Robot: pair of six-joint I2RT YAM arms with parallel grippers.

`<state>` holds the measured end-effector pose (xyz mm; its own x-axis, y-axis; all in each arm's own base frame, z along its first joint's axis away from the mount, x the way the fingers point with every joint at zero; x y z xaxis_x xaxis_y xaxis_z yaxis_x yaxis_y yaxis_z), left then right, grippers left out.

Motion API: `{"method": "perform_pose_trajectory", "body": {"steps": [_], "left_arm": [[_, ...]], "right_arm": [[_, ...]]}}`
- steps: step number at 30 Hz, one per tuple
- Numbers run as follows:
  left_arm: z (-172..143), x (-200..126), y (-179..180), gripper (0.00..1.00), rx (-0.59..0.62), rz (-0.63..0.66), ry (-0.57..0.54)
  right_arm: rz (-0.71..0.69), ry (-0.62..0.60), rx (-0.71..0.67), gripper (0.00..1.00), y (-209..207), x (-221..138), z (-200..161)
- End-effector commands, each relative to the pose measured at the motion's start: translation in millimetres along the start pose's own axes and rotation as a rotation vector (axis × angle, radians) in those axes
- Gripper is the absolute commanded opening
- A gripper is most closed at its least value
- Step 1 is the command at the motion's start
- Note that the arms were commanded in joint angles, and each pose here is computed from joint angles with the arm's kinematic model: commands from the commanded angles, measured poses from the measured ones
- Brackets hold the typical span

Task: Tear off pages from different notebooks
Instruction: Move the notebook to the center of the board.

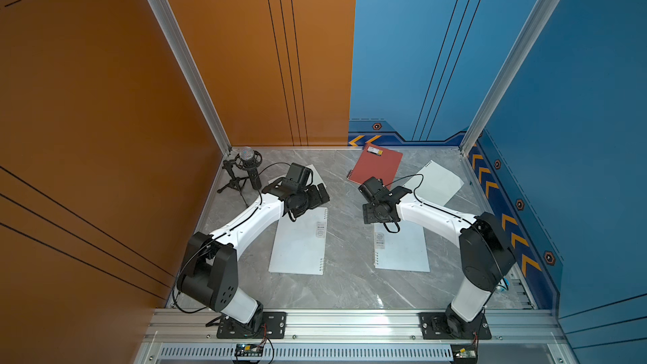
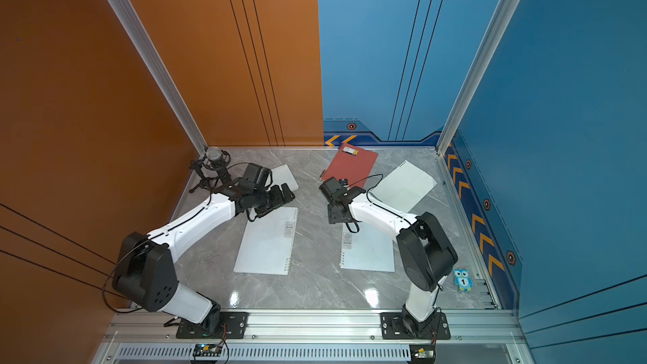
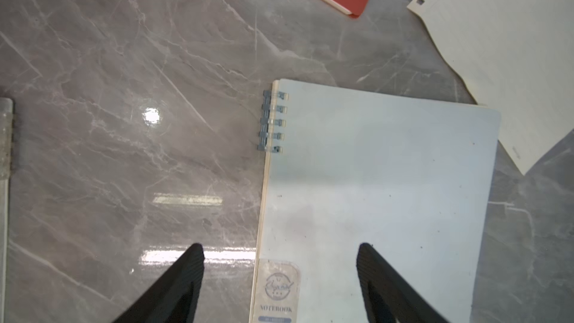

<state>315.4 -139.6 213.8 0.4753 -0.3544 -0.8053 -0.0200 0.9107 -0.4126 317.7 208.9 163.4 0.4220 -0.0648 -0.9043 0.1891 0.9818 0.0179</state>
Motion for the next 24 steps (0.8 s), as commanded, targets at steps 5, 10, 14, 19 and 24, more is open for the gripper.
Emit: {"method": "perform_pose_trajectory", "body": {"steps": [5, 10, 14, 19, 24], "left_arm": [[-18.8, -7.2, 39.1, 0.98, -0.038, 0.080, 0.015], [-23.3, -8.5, 52.0, 0.98, -0.063, 0.097, 0.020], [-22.7, -8.5, 60.6, 0.98, -0.082, 0.109, 0.020], [-21.1, -7.9, 61.6, 0.98, -0.085, 0.103, 0.024], [-20.3, -10.2, 63.8, 0.98, -0.091, 0.102, 0.018]], "right_arm": [[-0.084, 0.016, -0.006, 0.77, 23.4, 59.5, 40.9], [-0.152, 0.077, 0.039, 0.64, 8.7, 83.1, 31.2], [-0.195, 0.091, 0.071, 0.53, -16.9, 82.1, 19.1], [-0.215, 0.099, 0.080, 0.50, -48.1, 73.6, 7.7], [-0.209, 0.112, 0.110, 0.42, -85.9, 65.9, 2.3]]}}
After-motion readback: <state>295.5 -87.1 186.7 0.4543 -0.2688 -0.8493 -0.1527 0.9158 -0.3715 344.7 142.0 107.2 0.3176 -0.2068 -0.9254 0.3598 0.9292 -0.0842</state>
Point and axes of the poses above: each gripper's point midway between its finger pads, its own x axis out along the fingers, its own y axis along the line the jaws close on, z = x × y, the point moved 9 cm from there along -x, back along the fingers, and after that the axes turned 14 degrees about x, right-handed, at the moved point
